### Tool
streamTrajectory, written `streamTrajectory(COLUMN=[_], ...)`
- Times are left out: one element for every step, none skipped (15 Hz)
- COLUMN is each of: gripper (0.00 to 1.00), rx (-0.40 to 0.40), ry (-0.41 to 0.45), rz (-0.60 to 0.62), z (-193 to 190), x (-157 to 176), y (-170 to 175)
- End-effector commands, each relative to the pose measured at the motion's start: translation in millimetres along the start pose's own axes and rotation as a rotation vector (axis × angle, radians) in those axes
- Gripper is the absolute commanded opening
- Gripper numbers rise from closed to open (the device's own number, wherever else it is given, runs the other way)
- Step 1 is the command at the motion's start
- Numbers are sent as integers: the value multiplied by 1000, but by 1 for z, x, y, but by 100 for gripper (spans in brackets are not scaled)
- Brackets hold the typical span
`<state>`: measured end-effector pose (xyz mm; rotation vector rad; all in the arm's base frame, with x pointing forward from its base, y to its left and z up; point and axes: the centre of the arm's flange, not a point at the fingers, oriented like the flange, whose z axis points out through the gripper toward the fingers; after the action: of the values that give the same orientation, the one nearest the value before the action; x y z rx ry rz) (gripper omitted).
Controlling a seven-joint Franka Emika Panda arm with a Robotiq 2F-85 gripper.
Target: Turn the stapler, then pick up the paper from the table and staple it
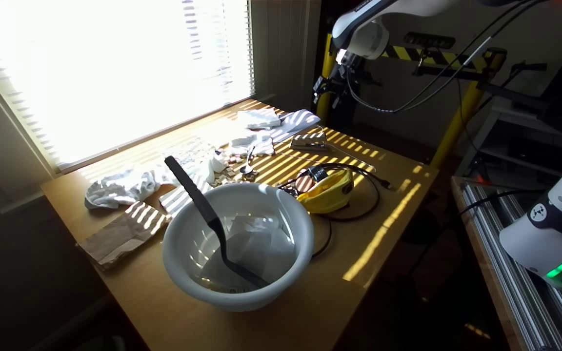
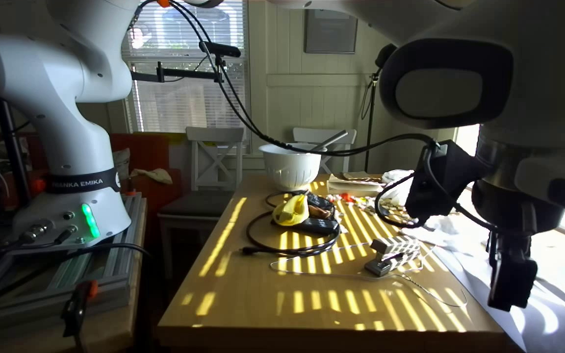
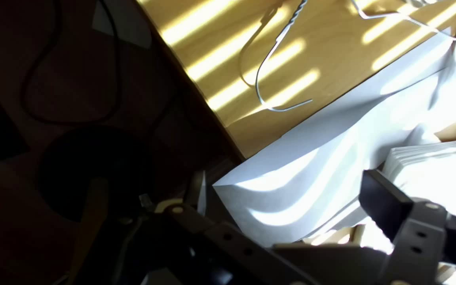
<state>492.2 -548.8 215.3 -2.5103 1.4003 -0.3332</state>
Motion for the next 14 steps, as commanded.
streamTrajectory(gripper=[100,100,100,100,100,100,100,100,100,100,100,100,100,100], rx=[50,62,71,82,83,85,67,49,49,49,50,75,80,90], ry=[3,11,17,15,26,46,67,31,38,44,47,29,34,27], rz=[4,-9,-35,-82,-117,-131,-105,-95,-95,-95,-96,-83,-98,-91], z=[6,11,15,20,26,34,39,23,28,32,35,38,42,44], x=[29,35,38,42,47,53,59,30,33,36,37,37,37,39], y=[19,25,30,33,36,37,37,36,38,39,39,41,44,45])
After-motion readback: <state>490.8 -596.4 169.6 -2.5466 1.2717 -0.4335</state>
